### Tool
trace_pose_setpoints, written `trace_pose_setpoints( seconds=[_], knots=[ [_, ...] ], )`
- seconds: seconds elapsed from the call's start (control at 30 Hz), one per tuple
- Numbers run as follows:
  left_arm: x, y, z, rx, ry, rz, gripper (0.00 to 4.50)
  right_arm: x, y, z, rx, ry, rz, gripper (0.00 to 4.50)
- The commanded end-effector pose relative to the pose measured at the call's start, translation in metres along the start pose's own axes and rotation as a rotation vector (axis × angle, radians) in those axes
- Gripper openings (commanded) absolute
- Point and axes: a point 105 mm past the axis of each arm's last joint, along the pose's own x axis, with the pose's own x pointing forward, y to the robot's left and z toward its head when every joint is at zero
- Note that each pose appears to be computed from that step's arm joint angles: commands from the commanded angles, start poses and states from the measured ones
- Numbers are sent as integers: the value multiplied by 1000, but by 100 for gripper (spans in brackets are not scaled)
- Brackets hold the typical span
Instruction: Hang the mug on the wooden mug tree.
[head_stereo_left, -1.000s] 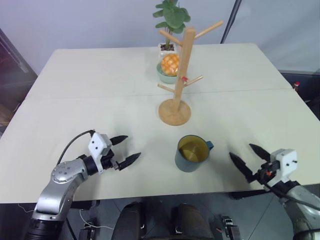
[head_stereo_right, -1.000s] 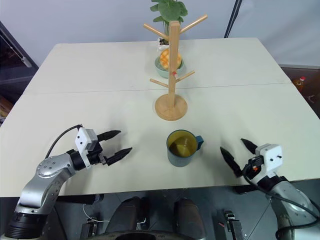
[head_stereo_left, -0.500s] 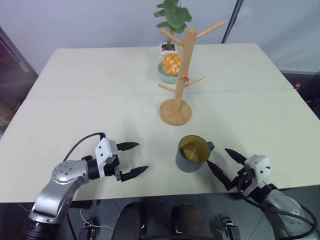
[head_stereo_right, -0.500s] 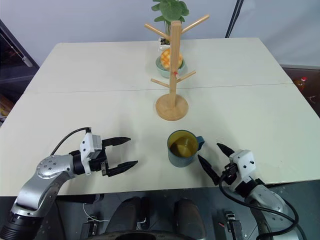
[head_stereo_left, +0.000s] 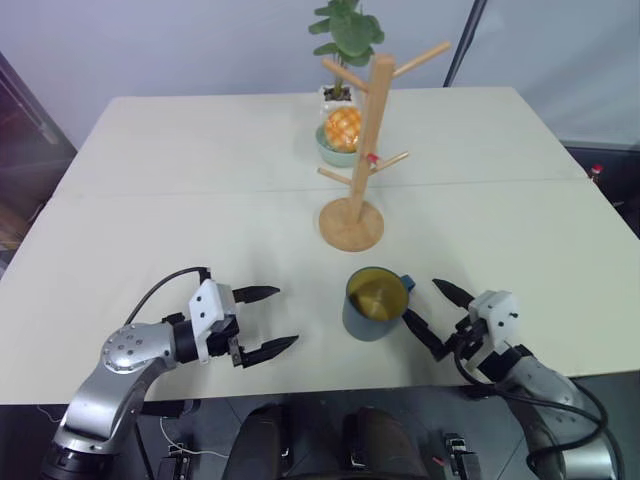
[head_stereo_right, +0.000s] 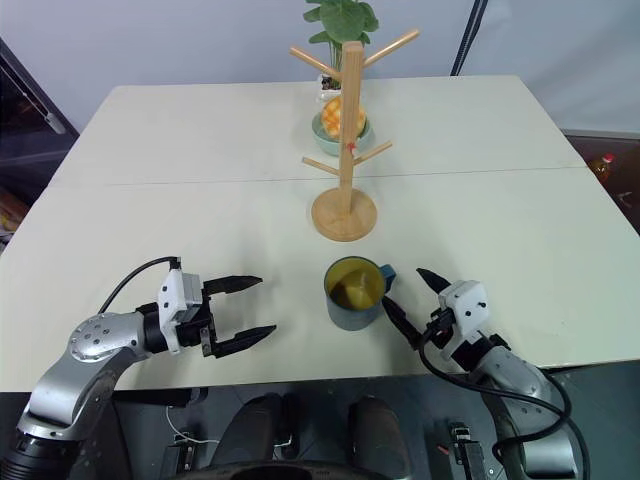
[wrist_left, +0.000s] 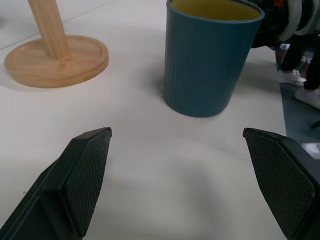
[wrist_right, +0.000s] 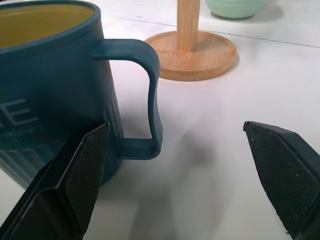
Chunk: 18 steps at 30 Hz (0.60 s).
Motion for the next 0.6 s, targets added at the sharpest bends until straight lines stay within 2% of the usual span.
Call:
trace_pose_setpoints(
  seconds=[0.03,0.1,0.2,0.37,0.43,0.6],
  knots=[
    [-1,1,11,31,-30,2,450,6,0,4,-5,-26,0,445],
    [-2,2,10,31,-29,4,450,8,-1,3,-4,-26,0,445],
    [-2,3,9,32,-28,8,450,10,0,2,0,-28,7,359],
    [-2,2,9,32,-31,10,450,11,4,3,14,-40,32,95],
    [-2,2,9,32,-31,11,450,10,4,5,14,-43,35,4],
    [-1,2,9,31,-32,15,450,9,5,10,0,-52,41,4]
  ],
)
